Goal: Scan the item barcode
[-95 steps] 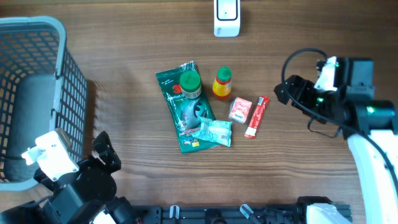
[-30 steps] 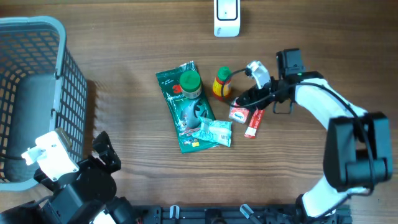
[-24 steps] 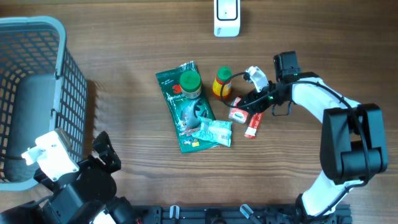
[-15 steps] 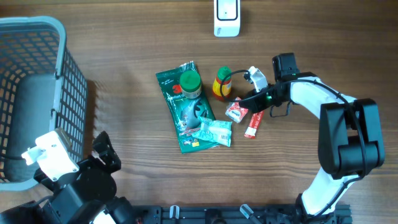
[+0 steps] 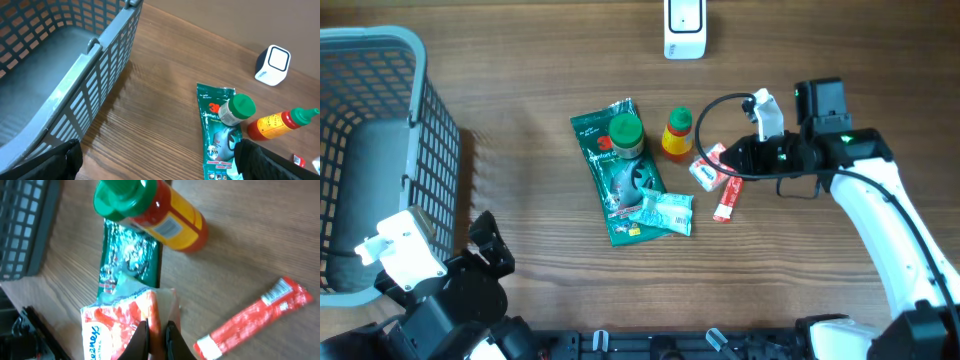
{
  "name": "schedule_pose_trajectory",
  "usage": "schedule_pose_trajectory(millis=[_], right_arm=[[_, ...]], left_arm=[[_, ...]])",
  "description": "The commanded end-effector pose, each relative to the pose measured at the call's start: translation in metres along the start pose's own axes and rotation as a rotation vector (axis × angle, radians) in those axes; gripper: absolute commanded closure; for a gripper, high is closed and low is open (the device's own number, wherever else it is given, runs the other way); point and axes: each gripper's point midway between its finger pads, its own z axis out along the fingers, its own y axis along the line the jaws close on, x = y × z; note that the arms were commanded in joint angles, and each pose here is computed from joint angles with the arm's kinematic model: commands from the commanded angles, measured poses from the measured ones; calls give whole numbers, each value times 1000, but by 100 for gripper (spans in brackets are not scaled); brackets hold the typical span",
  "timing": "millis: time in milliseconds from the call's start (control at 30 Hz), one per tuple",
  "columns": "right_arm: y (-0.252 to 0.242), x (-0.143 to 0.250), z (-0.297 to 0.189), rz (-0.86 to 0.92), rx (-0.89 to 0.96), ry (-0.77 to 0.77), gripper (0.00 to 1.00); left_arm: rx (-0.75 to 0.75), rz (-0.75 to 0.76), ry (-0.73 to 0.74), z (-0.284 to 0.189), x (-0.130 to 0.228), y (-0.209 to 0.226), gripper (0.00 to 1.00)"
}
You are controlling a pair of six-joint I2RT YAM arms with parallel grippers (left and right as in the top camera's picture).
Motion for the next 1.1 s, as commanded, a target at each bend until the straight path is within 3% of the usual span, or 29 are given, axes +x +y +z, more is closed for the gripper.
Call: schedule_pose_trajectory(millis=[0, 233, 533, 600, 767, 833, 967, 1067], right_arm=[[-10, 6, -8, 98, 96, 7, 96], [-23, 19, -19, 193, 210, 25, 95], [34, 37, -61, 270, 49, -22, 96], [59, 41, -74, 365, -54, -42, 95], [77, 67, -85, 936, -99, 54, 95], [90, 77, -86, 1055, -147, 133, 96], [112, 83, -92, 1128, -247, 230, 95], [114, 98, -94, 1377, -193, 319, 96]], left_arm=[[-13, -11, -3, 1, 0, 1, 0], [-13, -11, -3, 1, 0, 1, 0], [-13, -11, -3, 1, 0, 1, 0], [-13, -11, -3, 1, 0, 1, 0], [-13, -11, -3, 1, 0, 1, 0], [-13, -11, -3, 1, 0, 1, 0], [-13, -11, -3, 1, 0, 1, 0], [-13, -11, -3, 1, 0, 1, 0]])
